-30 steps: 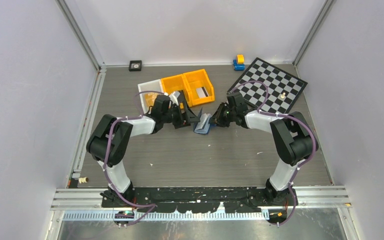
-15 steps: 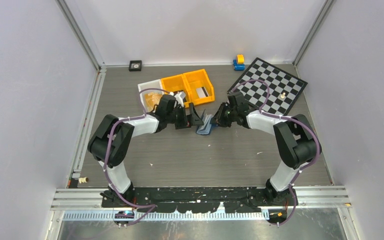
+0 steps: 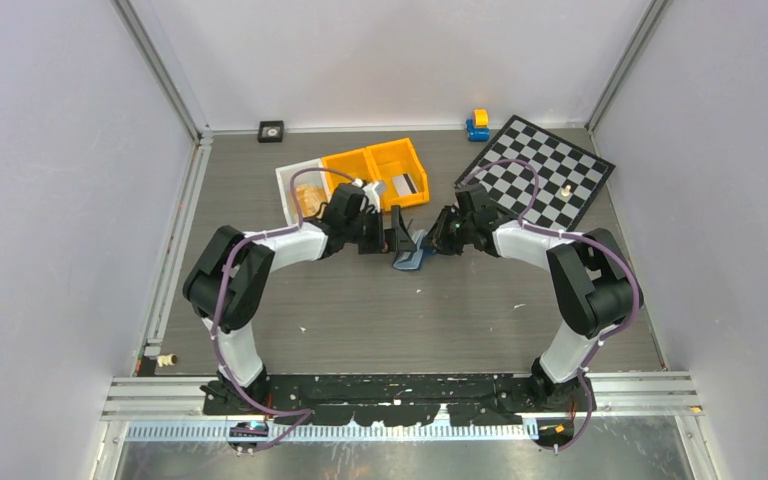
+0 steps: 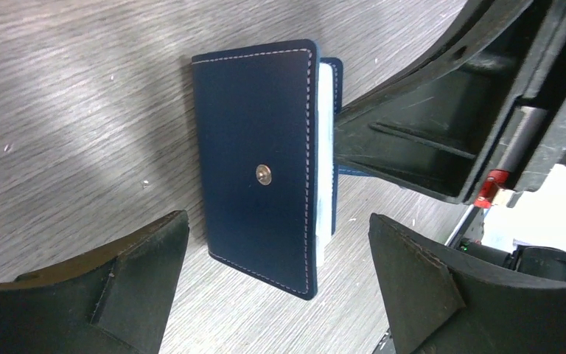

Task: Take the credit cards out of the card holder
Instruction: Pick up the card holder from the center of the board.

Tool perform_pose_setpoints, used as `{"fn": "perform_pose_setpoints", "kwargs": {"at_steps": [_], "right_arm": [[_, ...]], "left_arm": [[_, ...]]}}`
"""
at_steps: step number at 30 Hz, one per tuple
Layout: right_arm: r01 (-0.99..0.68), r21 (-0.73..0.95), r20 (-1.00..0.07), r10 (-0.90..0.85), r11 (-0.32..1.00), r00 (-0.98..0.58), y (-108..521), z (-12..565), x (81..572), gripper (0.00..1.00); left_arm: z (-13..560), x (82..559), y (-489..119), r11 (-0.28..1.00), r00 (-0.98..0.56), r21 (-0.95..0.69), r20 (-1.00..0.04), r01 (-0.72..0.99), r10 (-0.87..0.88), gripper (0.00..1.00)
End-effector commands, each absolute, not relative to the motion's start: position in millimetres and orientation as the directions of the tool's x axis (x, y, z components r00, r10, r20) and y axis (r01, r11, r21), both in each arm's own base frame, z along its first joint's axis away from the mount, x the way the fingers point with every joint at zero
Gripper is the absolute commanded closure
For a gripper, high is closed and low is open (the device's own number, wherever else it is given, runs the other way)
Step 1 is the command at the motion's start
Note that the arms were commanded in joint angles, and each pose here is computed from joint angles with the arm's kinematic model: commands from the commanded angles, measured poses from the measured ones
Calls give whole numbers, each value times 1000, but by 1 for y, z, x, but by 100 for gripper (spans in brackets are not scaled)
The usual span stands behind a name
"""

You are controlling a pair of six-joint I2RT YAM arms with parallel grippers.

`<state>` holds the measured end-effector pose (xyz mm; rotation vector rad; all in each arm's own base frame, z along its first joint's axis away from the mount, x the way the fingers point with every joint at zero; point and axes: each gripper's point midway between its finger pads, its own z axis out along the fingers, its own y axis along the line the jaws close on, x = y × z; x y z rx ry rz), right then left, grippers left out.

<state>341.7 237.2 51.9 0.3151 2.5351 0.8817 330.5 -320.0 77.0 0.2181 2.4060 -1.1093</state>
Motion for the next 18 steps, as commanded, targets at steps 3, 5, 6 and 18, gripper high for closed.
{"fn": "perform_pose_setpoints", "kwargs": {"at_steps": [3, 5, 6, 18], "right_arm": [[13, 626, -376, 316, 779, -871, 242, 68, 346, 90], [14, 625, -377, 317, 781, -870, 242, 68, 346, 90], [15, 624, -377, 317, 781, -870, 241, 68, 346, 90], [15, 618, -379, 314, 786, -870, 240, 68, 346, 90]], "left_arm": [[73, 331, -323, 691, -870, -626, -493, 361, 8, 7], [65, 329, -320, 709, -884, -619, -467, 338, 14, 12], [63, 329, -320, 712, -888, -618, -459, 333, 17, 14], [47, 332, -312, 735, -917, -626, -400, 259, -17, 50]]}}
